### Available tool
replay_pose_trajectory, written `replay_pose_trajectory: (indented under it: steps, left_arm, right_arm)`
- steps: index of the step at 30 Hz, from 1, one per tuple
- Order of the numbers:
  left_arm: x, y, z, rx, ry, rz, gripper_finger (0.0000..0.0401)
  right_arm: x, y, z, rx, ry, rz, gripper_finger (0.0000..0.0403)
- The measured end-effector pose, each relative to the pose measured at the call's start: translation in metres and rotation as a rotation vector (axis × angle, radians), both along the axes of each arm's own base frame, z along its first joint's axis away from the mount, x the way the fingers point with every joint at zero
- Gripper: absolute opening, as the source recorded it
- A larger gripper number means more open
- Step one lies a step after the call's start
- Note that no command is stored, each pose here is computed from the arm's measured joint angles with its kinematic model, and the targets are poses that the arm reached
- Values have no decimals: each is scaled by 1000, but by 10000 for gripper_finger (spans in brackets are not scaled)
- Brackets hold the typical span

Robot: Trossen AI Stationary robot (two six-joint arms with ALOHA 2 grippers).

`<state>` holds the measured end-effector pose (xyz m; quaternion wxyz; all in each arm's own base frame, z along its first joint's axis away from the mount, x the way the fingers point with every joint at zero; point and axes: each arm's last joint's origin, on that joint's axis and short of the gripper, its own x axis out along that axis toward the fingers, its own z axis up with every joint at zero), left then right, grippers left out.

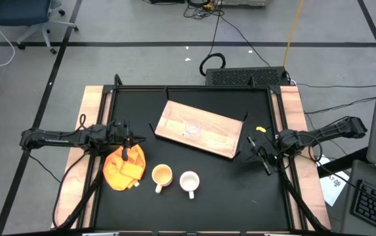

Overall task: Stack small to large cups/mugs on shelf
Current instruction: Put the transparent mug on the shelf

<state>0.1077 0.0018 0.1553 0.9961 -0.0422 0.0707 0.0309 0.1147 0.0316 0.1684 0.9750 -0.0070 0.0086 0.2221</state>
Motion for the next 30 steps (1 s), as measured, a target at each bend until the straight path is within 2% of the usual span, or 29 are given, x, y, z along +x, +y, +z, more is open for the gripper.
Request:
replay_pose_trajectory:
  steps: [10, 15, 17, 23, 30]
  left_arm:
    - [1, -1, 17, 14, -183, -24, 31]
    - [1, -1, 23, 96, -234, -26, 31]
    - [1, -1, 24, 110, -242, -26, 31]
    - [-2, -1, 37, 115, -379, -21, 31]
    - [-2, -1, 38, 115, -385, -21, 31]
  right_arm:
    - [0, 0, 0, -8, -4, 1, 0]
    - [0, 0, 0, -8, -4, 1, 0]
    - [0, 0, 0, -8, -4, 1, 0]
    - [0, 0, 0, -8, -1, 1, 0]
    - [0, 0, -1, -10, 8, 1, 0]
